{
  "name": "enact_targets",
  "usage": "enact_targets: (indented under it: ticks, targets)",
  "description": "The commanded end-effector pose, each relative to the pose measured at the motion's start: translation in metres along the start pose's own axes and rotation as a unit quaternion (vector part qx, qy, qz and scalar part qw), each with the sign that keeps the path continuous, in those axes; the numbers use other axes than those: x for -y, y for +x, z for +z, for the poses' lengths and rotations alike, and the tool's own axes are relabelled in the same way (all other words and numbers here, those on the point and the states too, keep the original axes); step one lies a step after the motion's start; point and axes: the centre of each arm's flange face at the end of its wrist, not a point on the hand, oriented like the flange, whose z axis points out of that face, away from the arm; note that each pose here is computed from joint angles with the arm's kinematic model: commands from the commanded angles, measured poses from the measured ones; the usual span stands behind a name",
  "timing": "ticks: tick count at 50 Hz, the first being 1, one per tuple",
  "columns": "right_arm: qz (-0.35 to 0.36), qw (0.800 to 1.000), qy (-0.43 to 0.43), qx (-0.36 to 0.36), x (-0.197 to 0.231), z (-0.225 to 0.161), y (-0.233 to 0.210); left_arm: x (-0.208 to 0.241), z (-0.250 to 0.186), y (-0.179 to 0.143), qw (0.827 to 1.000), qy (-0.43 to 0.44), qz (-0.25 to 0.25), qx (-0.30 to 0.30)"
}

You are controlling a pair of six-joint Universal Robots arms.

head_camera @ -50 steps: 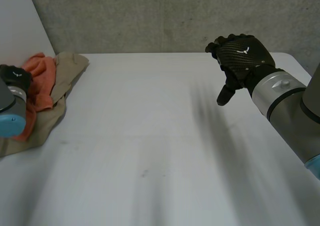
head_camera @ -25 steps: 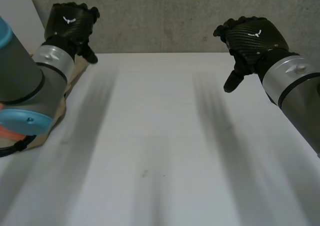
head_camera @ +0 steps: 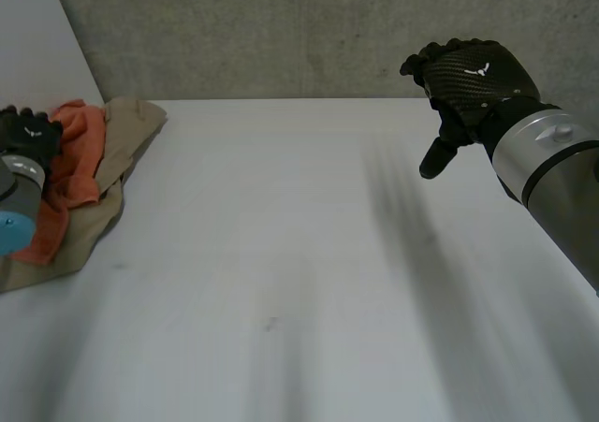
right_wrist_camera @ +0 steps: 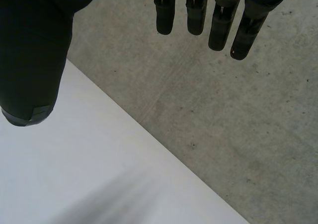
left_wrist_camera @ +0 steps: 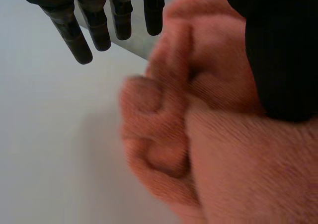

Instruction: Fold the laundry.

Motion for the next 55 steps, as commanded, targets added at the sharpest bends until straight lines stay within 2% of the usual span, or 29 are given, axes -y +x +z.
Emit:
enact_targets:
  ticks: [1, 10, 17, 21, 22, 24, 29, 34, 41, 44, 45, 46, 49, 55]
  targets:
    - [0.000, 1.000, -0.002, 0.001, -0.001, 0.000, -0.001, -0.019, 0.010, 0.006, 1.000, -0.020, -0.004, -0.024]
    - [0.000, 1.000, -0.005, 0.002, -0.003, 0.001, -0.002, -0.030, 0.017, 0.014, 0.999, -0.034, -0.005, -0.039]
    - [0.000, 1.000, -0.004, 0.001, -0.003, 0.002, 0.000, -0.025, 0.016, 0.015, 0.998, -0.048, -0.009, -0.026]
    - [0.000, 1.000, -0.001, -0.001, -0.002, 0.002, 0.001, 0.020, 0.004, 0.002, 0.999, -0.013, -0.037, -0.006]
    - [0.000, 1.000, 0.000, -0.001, -0.001, 0.002, 0.001, 0.047, -0.004, -0.008, 0.998, 0.014, -0.064, 0.003]
    - [0.000, 1.000, 0.001, -0.002, 0.000, 0.003, 0.002, 0.071, -0.013, -0.020, 0.995, 0.041, -0.092, 0.011]
    - [0.000, 1.000, 0.005, -0.005, 0.002, 0.003, 0.003, 0.153, -0.057, -0.044, 0.974, 0.133, -0.186, 0.011]
    - [0.000, 1.000, 0.014, -0.012, 0.008, 0.002, 0.007, 0.221, -0.127, -0.036, 0.945, 0.207, -0.249, -0.048]
    - [-0.002, 0.999, 0.024, -0.045, 0.016, 0.001, 0.031, 0.249, -0.180, -0.020, 0.929, 0.243, -0.258, -0.108]
    - [-0.002, 0.998, 0.027, -0.054, 0.017, 0.001, 0.037, 0.269, -0.226, 0.021, 0.906, 0.262, -0.264, -0.204]
    - [-0.003, 0.998, 0.032, -0.059, 0.020, 0.000, 0.040, 0.281, -0.260, 0.042, 0.885, 0.276, -0.269, -0.260]
    - [-0.003, 0.997, 0.034, -0.062, 0.022, 0.000, 0.042, 0.285, -0.277, 0.053, 0.875, 0.282, -0.271, -0.287]
    - [-0.005, 0.997, 0.041, -0.072, 0.026, -0.001, 0.048, 0.286, -0.303, 0.073, 0.858, 0.279, -0.273, -0.333]
    - [-0.005, 0.996, 0.039, -0.075, 0.026, -0.002, 0.051, 0.271, -0.305, 0.115, 0.862, 0.250, -0.250, -0.363]
